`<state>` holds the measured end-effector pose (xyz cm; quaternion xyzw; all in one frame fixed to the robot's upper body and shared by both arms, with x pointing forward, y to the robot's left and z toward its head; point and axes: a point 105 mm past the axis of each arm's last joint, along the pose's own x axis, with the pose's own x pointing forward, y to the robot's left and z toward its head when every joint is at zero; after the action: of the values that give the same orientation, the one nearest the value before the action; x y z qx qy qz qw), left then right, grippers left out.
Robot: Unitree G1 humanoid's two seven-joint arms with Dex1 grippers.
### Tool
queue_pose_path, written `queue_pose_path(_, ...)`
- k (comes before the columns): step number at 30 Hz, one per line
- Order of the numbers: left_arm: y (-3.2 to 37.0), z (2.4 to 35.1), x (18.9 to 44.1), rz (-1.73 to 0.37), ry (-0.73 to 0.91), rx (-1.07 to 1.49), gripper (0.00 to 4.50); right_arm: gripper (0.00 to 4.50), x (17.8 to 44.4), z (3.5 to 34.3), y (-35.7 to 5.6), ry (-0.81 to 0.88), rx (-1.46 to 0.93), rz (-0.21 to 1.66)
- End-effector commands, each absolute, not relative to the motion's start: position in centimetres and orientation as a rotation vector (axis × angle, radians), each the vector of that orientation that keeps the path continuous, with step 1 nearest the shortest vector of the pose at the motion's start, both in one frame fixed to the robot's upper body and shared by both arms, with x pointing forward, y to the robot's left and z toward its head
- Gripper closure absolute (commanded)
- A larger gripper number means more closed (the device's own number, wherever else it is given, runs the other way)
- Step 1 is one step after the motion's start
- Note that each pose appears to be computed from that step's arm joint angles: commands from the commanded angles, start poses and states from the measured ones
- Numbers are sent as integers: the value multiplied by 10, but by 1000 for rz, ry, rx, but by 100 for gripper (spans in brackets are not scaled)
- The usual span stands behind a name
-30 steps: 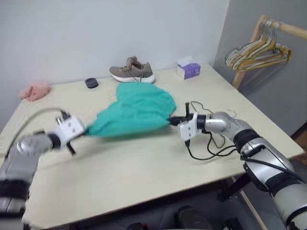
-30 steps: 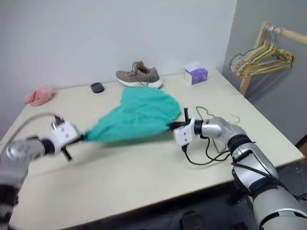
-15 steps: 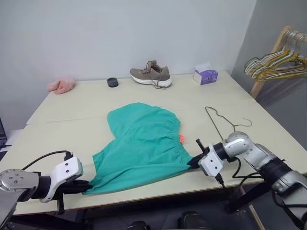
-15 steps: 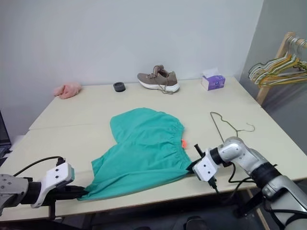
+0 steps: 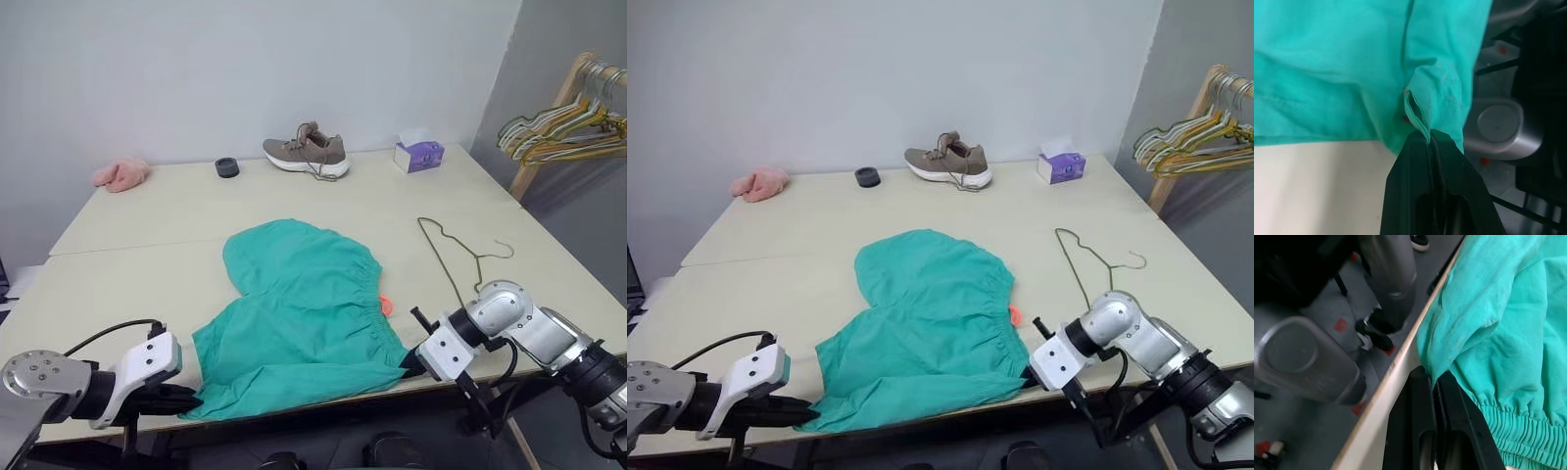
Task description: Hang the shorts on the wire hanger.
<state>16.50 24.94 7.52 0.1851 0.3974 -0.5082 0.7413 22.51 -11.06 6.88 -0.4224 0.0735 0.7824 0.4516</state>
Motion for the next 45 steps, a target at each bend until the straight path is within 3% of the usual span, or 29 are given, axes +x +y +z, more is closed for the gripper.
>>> queue_pose_path(1,246,83,162,-1141,851,417,450,445,223,77,-108,163,-1057,1938)
queue_pose_path(5,242,83,155,-1163,869,390,450,445,226,77,-110,199,-1067,1932)
queue_pose_path(7,242,83,153,-1152,875,366,450,390,226,78,-111,201,-1074,1937)
queue_pose_path(10,242,84,152,-1145,874,352,380,284,221,82,-111,201,-1047,1964)
queue_pose_path(18,244,106,159,-1113,779,309,131,1,212,99,-111,227,-908,1964)
queue_pose_path(22,242,127,164,-1093,696,249,4,0,218,112,-109,232,-774,1885)
queue_pose_path(26,238,147,183,-1053,561,250,1,0,236,133,-103,176,-585,1724)
queue_pose_path(30,217,173,223,-990,285,257,1,0,277,150,-106,70,-430,1393)
queue_pose_path(35,202,173,232,-1025,231,238,1,0,316,160,-137,3,-325,953)
queue_pose_path(37,200,169,232,-1064,249,222,1,0,334,146,-171,47,-313,663)
queue_pose_path(39,200,169,234,-1081,257,212,1,0,341,134,-190,85,-328,499)
queue_pose_path(42,203,170,242,-1093,261,206,1,0,347,115,-213,157,-346,322)
queue_pose_path(45,197,169,245,-1159,268,216,1,0,350,90,-225,270,-293,257)
